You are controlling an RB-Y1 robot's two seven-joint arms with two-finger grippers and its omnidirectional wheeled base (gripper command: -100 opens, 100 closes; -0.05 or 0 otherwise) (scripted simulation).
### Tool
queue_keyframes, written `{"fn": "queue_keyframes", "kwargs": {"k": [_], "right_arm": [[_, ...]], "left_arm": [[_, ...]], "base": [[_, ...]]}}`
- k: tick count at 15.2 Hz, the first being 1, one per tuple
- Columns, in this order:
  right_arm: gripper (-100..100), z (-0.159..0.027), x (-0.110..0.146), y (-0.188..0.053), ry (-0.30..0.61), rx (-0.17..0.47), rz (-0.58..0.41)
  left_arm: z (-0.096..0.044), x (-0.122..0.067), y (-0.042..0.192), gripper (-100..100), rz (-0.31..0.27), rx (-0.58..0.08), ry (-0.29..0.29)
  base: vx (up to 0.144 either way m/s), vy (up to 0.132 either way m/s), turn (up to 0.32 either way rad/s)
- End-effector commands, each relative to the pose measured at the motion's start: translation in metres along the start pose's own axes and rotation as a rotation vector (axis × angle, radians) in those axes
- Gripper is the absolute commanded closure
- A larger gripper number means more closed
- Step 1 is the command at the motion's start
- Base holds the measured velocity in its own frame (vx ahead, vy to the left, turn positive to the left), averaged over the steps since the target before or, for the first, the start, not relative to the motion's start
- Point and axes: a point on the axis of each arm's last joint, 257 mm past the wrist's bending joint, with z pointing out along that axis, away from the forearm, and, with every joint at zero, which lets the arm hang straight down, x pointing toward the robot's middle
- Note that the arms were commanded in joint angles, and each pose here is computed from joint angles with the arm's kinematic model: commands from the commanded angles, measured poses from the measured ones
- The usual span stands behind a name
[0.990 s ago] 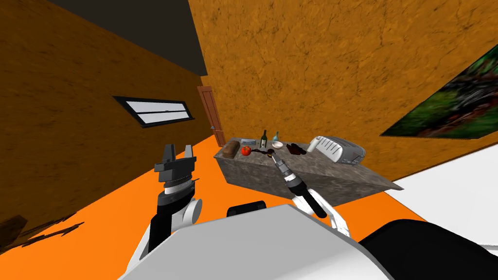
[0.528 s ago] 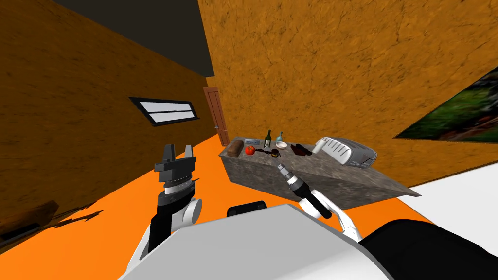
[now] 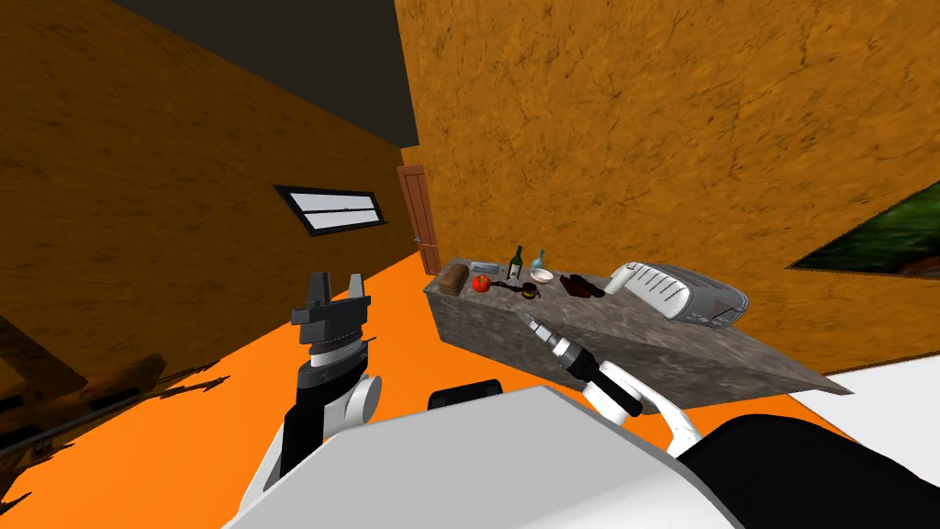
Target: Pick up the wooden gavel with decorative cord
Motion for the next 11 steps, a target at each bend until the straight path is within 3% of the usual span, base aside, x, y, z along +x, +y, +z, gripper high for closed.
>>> {"fn": "queue_keyframes", "kwargs": {"k": [1,2,3,5,6,8,9,11], "right_arm": [[-100,-0.008,0.007,-0.017,0.052,0.034,-0.028],[-100,-0.008,0.007,-0.017,0.059,0.034,-0.034],[-100,-0.021,0.015,-0.038,0.099,0.081,-0.045],[-100,-0.024,0.013,-0.042,0.127,0.086,-0.071],[-100,-0.039,0.019,-0.064,0.166,0.136,-0.08],[-100,-0.041,0.016,-0.066,0.194,0.139,-0.108],[-100,-0.058,0.021,-0.087,0.232,0.188,-0.116],[-100,-0.061,0.017,-0.09,0.261,0.192,-0.145]], "left_arm": [[0.0,0.0,0.0,0,0.0,0.0,0.0],[0.0,0.0,0.0,0,0.0,0.0,0.0],[0.0,0.0,0.0,0,0.0,0.0,0.0],[0.0,0.0,0.0,0,0.0,0.0,0.0],[0.0,0.0,0.0,0,0.0,0.0,0.0],[0.0,0.0,0.0,0,0.0,0.0,0.0],[0.0,0.0,0.0,0,0.0,0.0,0.0],[0.0,0.0,0.0,0,0.0,0.0,0.0]], "base": [[0.001,0.076,0.172],[0.001,0.051,0.036],[0.006,0.072,0.149],[0.01,0.065,0.107],[0.003,0.076,0.142],[0.009,0.07,0.102],[0.028,0.066,0.18],[0.027,0.058,0.129]]}}
